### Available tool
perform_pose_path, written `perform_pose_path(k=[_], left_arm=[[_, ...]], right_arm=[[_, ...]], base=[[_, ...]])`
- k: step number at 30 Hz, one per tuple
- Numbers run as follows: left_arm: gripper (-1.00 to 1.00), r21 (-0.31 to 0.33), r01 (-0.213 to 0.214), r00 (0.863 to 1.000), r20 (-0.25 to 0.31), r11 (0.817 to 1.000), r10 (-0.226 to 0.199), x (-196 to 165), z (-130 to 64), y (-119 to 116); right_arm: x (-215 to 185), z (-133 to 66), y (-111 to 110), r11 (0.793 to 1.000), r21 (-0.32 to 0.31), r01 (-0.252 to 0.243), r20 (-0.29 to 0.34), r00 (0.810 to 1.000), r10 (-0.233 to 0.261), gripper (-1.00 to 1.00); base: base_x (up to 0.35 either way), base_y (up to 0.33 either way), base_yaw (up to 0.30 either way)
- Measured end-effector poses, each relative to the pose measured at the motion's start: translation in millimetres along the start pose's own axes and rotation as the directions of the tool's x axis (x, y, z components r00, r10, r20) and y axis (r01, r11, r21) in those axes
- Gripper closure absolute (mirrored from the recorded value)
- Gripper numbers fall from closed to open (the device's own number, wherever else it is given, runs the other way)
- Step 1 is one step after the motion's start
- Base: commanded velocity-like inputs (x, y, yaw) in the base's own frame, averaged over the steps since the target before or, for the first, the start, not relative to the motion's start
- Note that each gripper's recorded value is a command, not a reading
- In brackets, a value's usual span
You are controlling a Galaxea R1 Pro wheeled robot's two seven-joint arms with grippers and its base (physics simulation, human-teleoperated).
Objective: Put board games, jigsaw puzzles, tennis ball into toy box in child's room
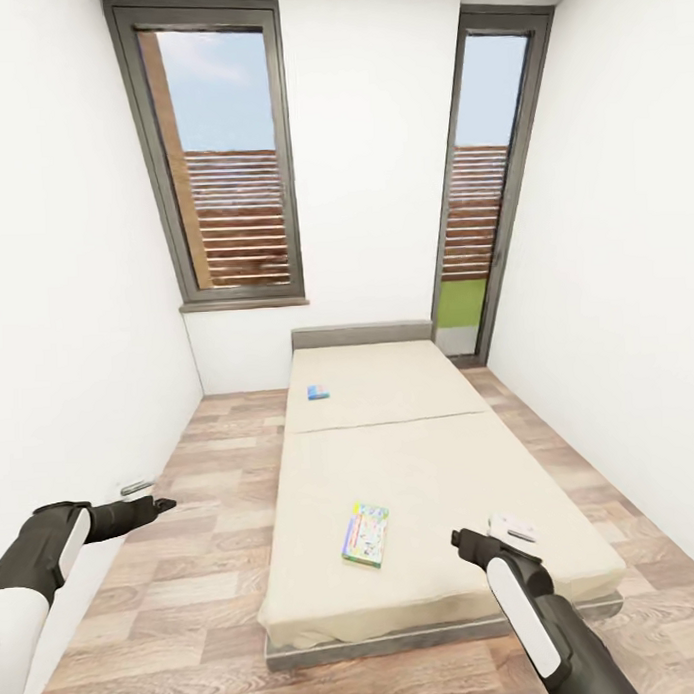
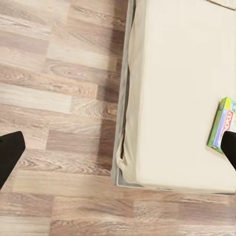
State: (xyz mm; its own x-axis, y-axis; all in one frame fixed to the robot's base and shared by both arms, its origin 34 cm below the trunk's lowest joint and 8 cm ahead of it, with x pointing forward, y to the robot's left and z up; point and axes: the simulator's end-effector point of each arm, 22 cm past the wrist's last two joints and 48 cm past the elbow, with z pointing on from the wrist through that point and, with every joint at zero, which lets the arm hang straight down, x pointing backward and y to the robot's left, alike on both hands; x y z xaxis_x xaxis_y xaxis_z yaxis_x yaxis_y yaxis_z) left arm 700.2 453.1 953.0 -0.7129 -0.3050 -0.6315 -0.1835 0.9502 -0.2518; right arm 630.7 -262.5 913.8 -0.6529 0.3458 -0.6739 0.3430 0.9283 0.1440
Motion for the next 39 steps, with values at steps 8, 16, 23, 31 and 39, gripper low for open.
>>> perform_pose_path(k=[8, 16, 23, 31, 39], left_arm=[[-1.0, 0.001, -0.002, 1.0, -0.002, 1.0, 0.002, 0.8, 0.7, -1.7], [-1.0, 0.0, -0.009, 1.0, 0.013, 1.0, 0.009, -2.3, 0.8, -1.5], [-1.0, 0.0, -0.011, 1.0, 0.017, 1.0, 0.011, -3.2, 0.7, -1.5], [-1.0, 0.0, -0.012, 1.0, 0.015, 1.0, 0.012, -2.2, 2.1, -2.0], [-1.0, 0.01, -0.013, 1.0, 0.008, 1.0, 0.013, 2.0, 6.2, -9.4]], right_arm=[[-7.8, -5.1, 8.7, 1.0, -0.021, 0.006, 0.02, 1.0, -0.006, -1.0], [-10.5, -6.0, 9.3, 1.0, -0.024, 0.006, 0.027, 1.0, -0.005, -1.0], [-10.8, -6.2, 9.6, 1.0, -0.025, 0.005, 0.028, 1.0, -0.005, -1.0], [-9.9, -5.3, 10.2, 1.0, -0.025, 0.005, 0.026, 1.0, -0.005, -1.0], [-8.6, -4.6, 10.2, 1.0, -0.025, 0.006, 0.023, 1.0, -0.006, -1.0]], base=[[0.221, 0.164, 0.023], [0.209, 0.062, 0.001], [0.251, 0.007, 0.033], [0.104, 0.001, 0.239], [0.062, -0.106, 0.187]])
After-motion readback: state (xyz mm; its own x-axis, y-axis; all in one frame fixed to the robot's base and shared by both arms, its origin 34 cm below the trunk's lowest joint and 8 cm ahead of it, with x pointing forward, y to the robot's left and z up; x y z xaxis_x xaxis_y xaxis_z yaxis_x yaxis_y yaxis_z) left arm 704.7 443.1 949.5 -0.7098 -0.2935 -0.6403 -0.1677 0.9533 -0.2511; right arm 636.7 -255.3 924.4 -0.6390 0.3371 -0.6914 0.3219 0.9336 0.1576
